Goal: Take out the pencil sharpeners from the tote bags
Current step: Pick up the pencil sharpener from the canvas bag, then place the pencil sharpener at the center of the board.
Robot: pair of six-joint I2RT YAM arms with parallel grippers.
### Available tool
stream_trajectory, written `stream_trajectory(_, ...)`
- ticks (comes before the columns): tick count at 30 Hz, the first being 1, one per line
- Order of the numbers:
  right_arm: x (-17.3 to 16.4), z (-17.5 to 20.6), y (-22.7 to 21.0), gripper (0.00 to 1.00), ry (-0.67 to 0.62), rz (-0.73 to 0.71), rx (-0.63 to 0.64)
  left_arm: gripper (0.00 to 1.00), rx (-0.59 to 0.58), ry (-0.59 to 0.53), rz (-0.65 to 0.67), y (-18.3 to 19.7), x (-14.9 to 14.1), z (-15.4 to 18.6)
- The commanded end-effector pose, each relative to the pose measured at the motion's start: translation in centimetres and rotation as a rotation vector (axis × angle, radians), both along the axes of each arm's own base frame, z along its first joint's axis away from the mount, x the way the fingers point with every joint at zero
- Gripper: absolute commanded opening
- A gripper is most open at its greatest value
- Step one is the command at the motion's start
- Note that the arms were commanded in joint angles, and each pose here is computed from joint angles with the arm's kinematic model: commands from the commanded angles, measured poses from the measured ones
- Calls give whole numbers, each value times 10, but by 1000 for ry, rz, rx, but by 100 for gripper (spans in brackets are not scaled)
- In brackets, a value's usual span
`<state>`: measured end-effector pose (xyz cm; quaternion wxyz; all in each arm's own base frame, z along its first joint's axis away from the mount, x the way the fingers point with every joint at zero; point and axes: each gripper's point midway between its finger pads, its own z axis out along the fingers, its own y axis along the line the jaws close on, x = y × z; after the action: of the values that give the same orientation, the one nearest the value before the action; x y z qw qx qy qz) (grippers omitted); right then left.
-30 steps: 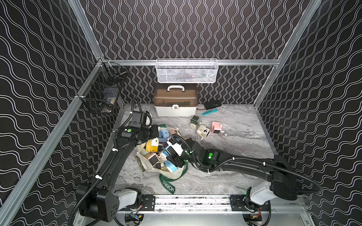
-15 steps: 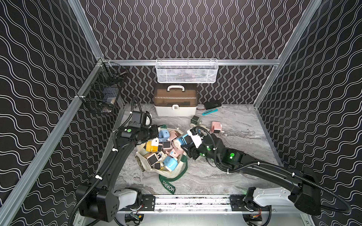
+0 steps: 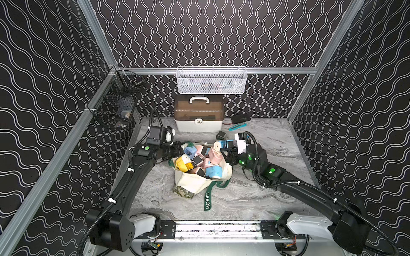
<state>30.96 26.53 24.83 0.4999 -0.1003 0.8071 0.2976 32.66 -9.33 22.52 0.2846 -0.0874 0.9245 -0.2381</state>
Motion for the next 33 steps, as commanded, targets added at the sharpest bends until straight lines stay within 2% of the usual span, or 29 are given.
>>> stream_trajectory(1, 8, 0, -9, 43, -14, -42, -31, 0, 76, 30, 77, 20, -3, -8)
stream_trajectory(6, -5, 1, 15, 41, 11, 95, 0, 0, 78, 27, 80, 20, -3, -7)
stream_trajectory(13, -61, 42, 47, 41, -77, 406, 127, 0, 75, 31, 80, 20, -3, -8)
stream_trajectory(17, -78, 65, 39, 41, -148, 440, 182, 0, 75, 30, 81, 21, -3, -8)
stream_trajectory(18, -75, 67, 33, 41, -154, 409, 183, 0, 74, 31, 83, 21, -3, -8)
stream_trajectory(21, -46, 64, 0, 40, -161, 160, 124, 0, 74, 30, 80, 20, -3, -8)
stream_trajectory(23, -19, 56, -36, 40, -158, -77, 54, 0, 74, 30, 82, 21, -3, -8)
stream_trajectory(27, 13, 32, -112, 40, -137, -518, -99, 0, 72, 30, 81, 21, -3, -8)
stream_trajectory(33, 45, -14, -185, 41, 2, -823, -197, 0, 67, 33, 83, 21, -3, -8)
